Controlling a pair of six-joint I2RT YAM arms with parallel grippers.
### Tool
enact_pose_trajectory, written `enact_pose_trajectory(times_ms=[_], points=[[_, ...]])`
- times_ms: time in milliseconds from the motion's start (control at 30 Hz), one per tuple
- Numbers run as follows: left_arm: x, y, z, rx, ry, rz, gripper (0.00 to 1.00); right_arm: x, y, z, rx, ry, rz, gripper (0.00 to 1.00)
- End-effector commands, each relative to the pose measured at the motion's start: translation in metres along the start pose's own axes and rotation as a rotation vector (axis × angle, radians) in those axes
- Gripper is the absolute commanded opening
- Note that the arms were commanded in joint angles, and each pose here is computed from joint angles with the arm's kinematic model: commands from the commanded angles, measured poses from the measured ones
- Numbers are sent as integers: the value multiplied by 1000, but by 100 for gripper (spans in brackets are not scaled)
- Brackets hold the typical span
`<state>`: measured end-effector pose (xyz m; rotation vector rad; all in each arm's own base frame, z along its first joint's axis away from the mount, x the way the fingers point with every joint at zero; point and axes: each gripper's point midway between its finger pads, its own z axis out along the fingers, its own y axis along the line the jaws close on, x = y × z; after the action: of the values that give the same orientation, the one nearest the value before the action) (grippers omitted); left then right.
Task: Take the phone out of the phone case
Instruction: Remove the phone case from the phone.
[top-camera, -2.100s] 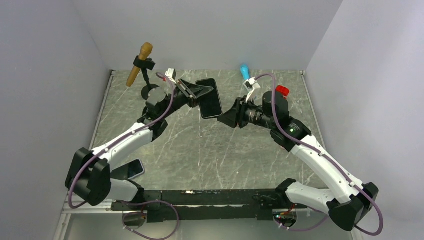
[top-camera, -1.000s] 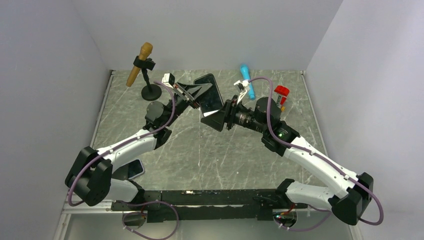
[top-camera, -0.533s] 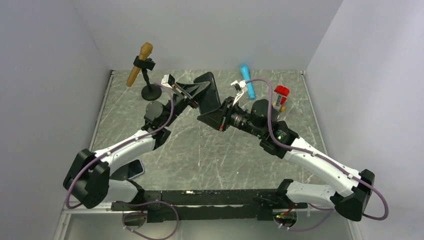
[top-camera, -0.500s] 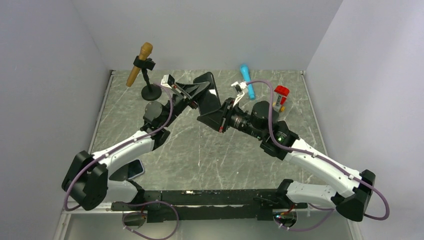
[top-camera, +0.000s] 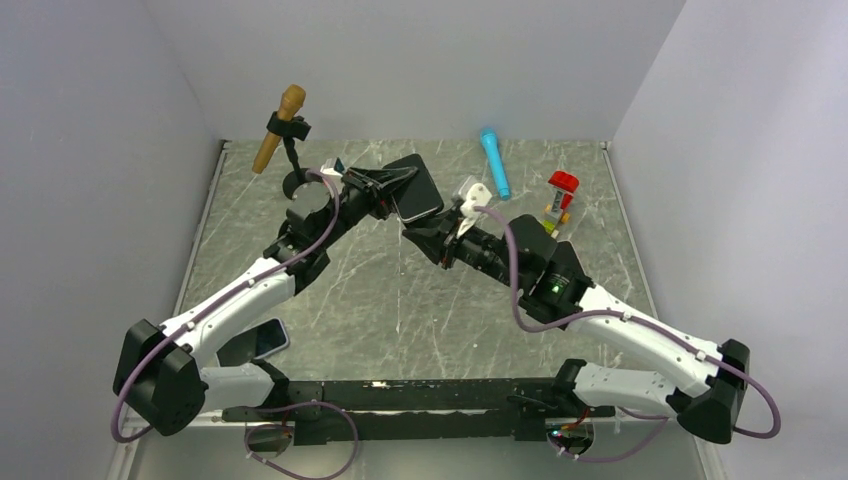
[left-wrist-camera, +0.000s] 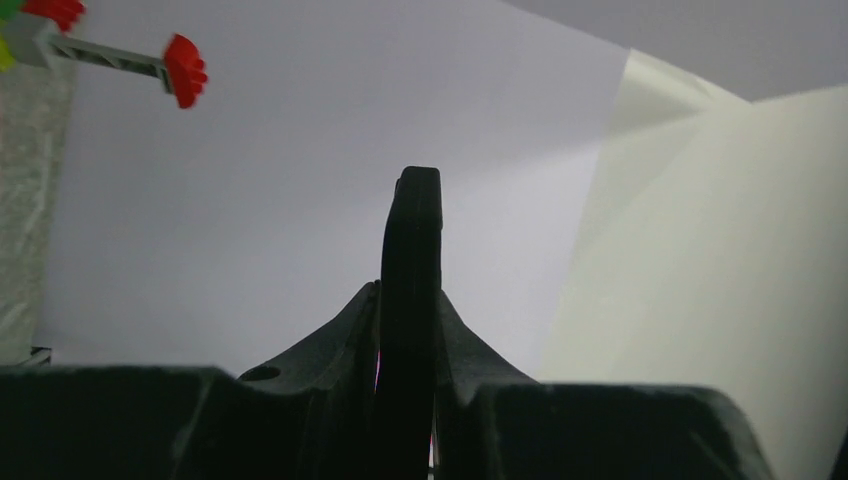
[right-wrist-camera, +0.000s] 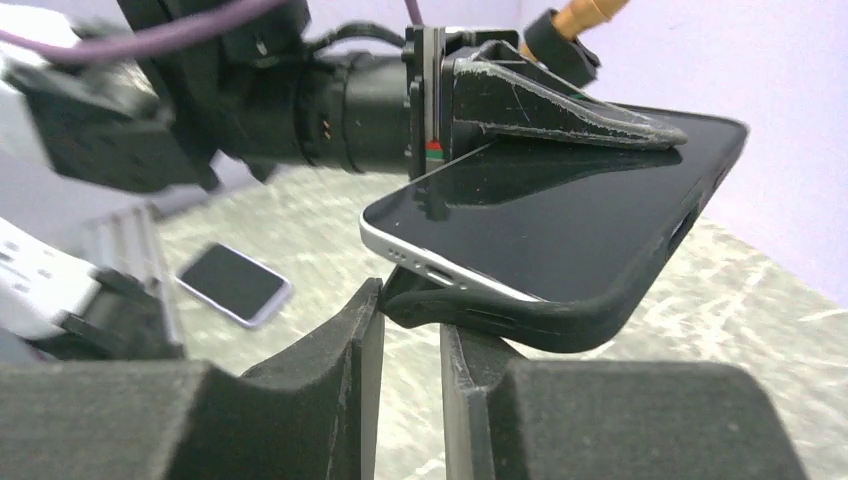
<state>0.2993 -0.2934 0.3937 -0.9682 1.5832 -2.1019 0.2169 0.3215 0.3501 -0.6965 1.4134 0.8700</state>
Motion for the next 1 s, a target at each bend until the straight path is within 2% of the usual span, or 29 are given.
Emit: enact_pose_trajectory(times_ms=[0, 200, 267, 300, 400, 433, 567, 667, 833, 967], points=[[58, -47, -30, 53, 205, -42, 0, 75, -119, -29, 403, 371, -411, 0], [52, -40, -28, 94, 205, -36, 0, 61, -115, -34, 372, 290, -240, 0], [50, -42, -28, 121, 215, -7, 0, 55, -100, -33, 284, 257, -137, 0], [48, -42, -28, 126, 217, 21, 0, 53, -92, -33, 234, 247, -80, 4], [40, -45, -30, 132, 209, 142, 0, 57, -72, -41, 164, 281, 115, 51], [38, -45, -31, 128, 203, 191, 0, 61, -68, -47, 166, 306, 174, 61], [32, -46, -33, 103, 200, 383, 0, 55, -54, -69, 190, 361, 407, 76], [30, -47, -35, 90, 218, 465, 0, 33, -28, -74, 58, 354, 537, 78], [35, -47, -35, 109, 271, 482, 0, -13, 9, -67, -219, 277, 720, 78], [46, -52, -35, 130, 342, 503, 0, -51, 22, -65, -356, 186, 733, 77]])
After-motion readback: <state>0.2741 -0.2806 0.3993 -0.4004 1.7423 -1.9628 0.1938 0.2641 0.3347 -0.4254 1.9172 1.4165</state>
